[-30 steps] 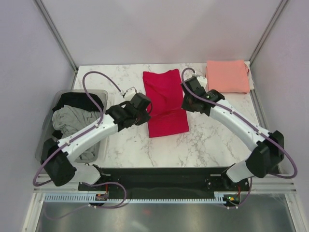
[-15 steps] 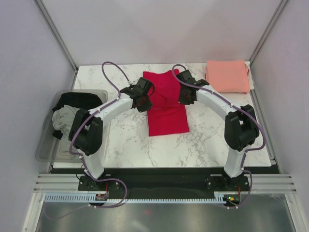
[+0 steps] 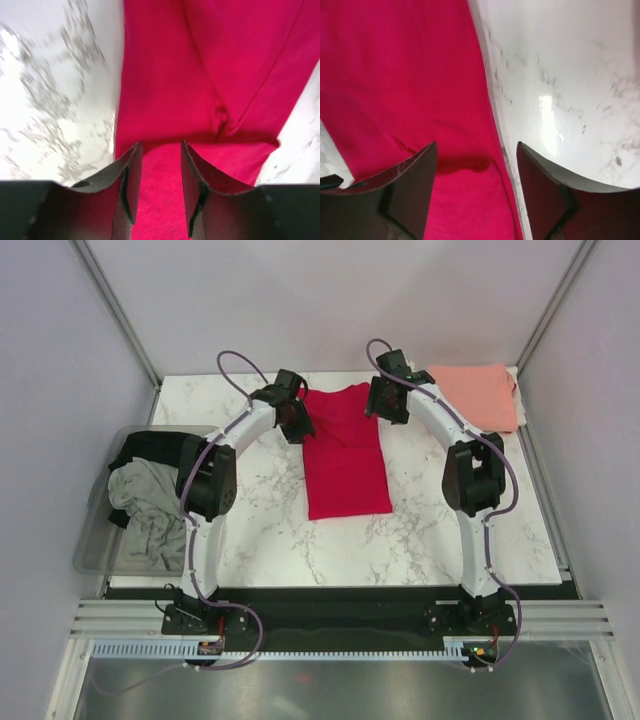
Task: Fold and stack the t-shirts
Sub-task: Fold the tshirt
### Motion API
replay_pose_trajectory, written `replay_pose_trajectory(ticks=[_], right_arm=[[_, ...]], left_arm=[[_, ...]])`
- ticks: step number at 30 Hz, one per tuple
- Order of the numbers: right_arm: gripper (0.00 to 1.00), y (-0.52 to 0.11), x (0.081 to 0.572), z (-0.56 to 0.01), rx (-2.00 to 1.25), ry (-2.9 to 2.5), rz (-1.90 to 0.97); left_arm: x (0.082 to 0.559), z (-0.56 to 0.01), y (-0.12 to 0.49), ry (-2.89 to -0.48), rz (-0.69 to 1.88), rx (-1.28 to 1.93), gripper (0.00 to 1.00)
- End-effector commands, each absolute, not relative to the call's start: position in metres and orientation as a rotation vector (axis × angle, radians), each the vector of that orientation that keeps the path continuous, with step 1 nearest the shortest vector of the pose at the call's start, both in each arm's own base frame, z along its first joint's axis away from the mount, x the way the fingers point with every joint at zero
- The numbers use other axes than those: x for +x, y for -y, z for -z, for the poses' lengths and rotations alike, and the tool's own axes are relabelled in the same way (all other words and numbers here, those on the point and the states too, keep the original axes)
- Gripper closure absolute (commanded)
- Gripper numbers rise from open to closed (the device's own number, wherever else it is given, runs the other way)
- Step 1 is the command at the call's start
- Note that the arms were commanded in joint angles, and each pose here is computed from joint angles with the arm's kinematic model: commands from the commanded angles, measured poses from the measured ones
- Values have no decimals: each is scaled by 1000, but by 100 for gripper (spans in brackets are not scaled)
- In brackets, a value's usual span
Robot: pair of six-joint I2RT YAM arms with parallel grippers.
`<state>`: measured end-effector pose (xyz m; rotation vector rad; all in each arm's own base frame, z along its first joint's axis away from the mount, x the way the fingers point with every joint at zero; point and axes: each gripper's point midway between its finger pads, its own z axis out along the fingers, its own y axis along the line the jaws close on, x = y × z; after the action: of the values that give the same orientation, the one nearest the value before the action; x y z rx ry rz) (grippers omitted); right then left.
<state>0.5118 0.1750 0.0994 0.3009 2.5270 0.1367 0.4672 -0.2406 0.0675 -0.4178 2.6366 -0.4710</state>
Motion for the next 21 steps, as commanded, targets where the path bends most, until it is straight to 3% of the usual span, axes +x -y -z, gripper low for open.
replay_pose_trajectory(ticks=[1, 4, 5, 7, 8, 13, 21], right_arm=[[26, -161, 519, -168, 284, -2435, -153], [24, -154, 494, -180, 279, -2421, -165], [24, -153, 477, -154, 277, -2472, -179], [24, -155, 452, -163, 279, -2449, -262], [25, -159, 430, -134, 264, -2508, -314], [28, -172, 354, -97, 208, -2593, -552], [38, -172, 312, -53, 232, -2647, -635]], left_arm=[[481, -109, 224, -2640, 535, -347, 55], [463, -134, 212, -2603, 511, -350, 54], [449, -119, 206, -2633, 491, -366, 54], [432, -120, 204, -2629, 515, -366, 54], [413, -116, 203, -2632, 542, -353, 54], [352, -107, 206, -2627, 643, -311, 57], [281, -81, 206, -2625, 682, -319, 58]])
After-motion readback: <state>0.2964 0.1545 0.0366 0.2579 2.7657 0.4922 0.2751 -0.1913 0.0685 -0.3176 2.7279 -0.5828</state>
